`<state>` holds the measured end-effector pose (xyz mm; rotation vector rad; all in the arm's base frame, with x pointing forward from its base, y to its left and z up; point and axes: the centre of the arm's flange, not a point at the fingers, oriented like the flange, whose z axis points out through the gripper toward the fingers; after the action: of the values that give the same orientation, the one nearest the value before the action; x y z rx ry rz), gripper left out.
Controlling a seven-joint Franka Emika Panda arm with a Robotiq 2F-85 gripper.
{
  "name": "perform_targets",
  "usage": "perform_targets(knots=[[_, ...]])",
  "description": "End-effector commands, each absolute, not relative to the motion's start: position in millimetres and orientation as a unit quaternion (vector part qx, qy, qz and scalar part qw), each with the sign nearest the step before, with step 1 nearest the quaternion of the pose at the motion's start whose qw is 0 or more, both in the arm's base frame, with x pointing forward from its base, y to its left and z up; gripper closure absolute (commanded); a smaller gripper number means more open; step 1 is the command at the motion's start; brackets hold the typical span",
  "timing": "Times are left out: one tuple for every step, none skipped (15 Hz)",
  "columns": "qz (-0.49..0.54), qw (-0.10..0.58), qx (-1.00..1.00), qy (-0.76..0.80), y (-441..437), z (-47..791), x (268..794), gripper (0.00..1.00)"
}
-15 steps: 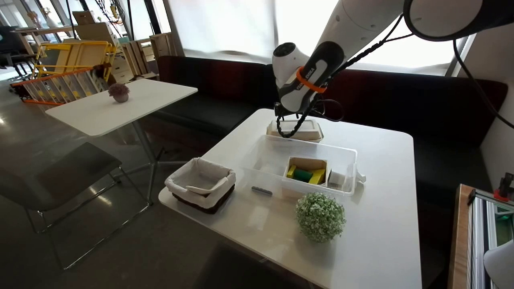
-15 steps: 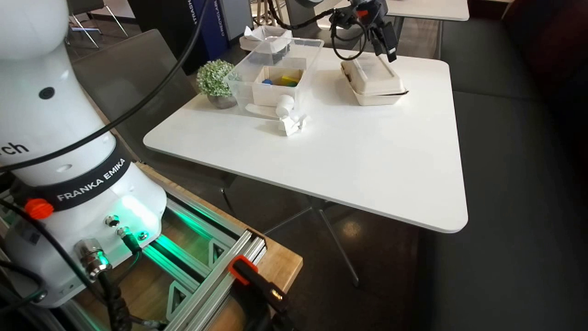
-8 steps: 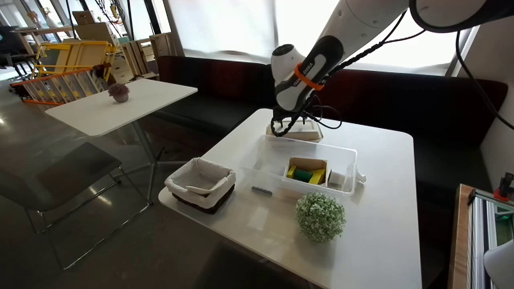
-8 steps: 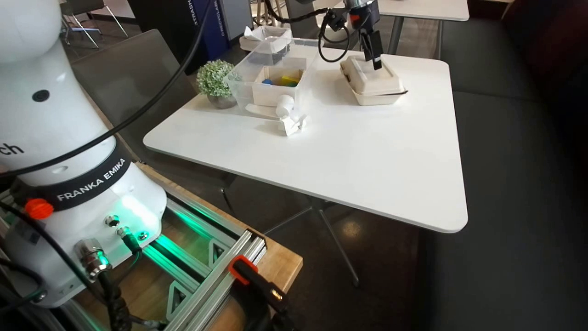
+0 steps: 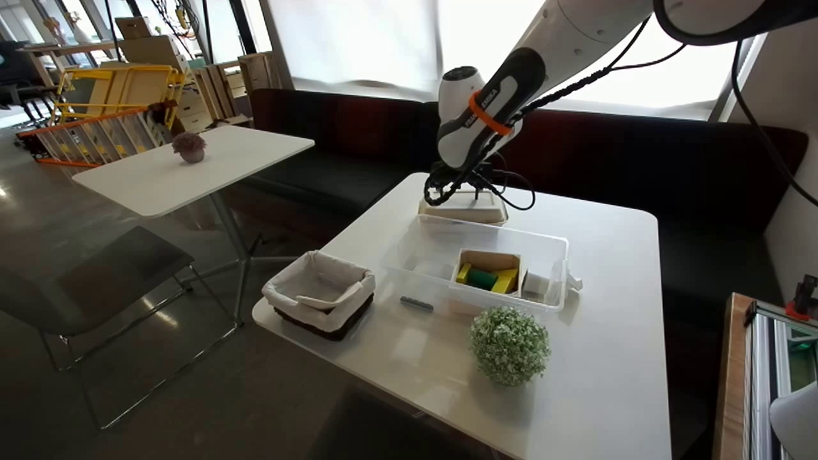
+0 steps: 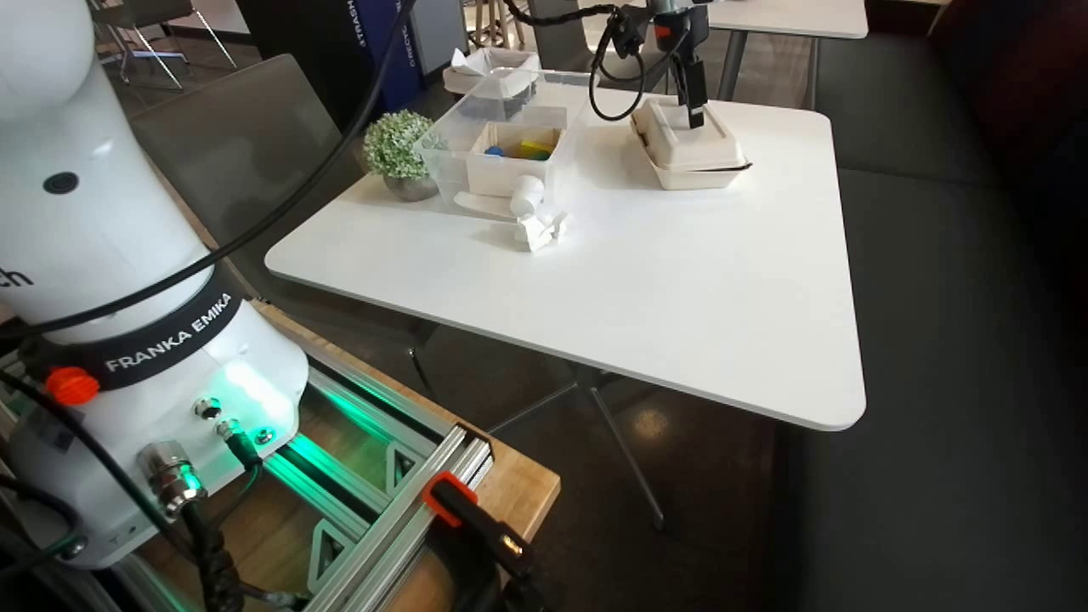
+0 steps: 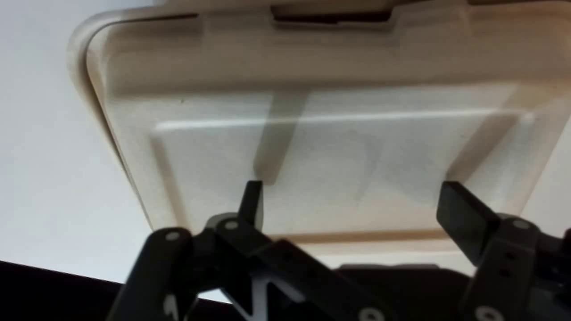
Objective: Move the styrofoam container to the left
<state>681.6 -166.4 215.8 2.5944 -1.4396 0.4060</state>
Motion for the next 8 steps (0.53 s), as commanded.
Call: perform_targets(knots=[[0.137,0.057,0.861,-0.486,-172.9,206.0,686.6,0.0],[0.137,0.059,0.861,-0.486,-175.3,203.9,686.6,0.0],[0.138,0.061,0.861,-0.485,-177.5,202.3,686.4,0.0],[0.14,0.063,0.863,-0.482,-179.3,201.1,686.6,0.0],[0.141,0.064,0.866,-0.476,-180.8,200.3,686.9,0.0],[0.142,0.064,0.87,-0.467,-181.9,199.5,687.8,0.0],[0.14,0.065,0.879,-0.451,-183.3,198.2,688.5,0.0],[0.139,0.067,0.886,-0.436,-184.3,197.3,688.8,0.0]])
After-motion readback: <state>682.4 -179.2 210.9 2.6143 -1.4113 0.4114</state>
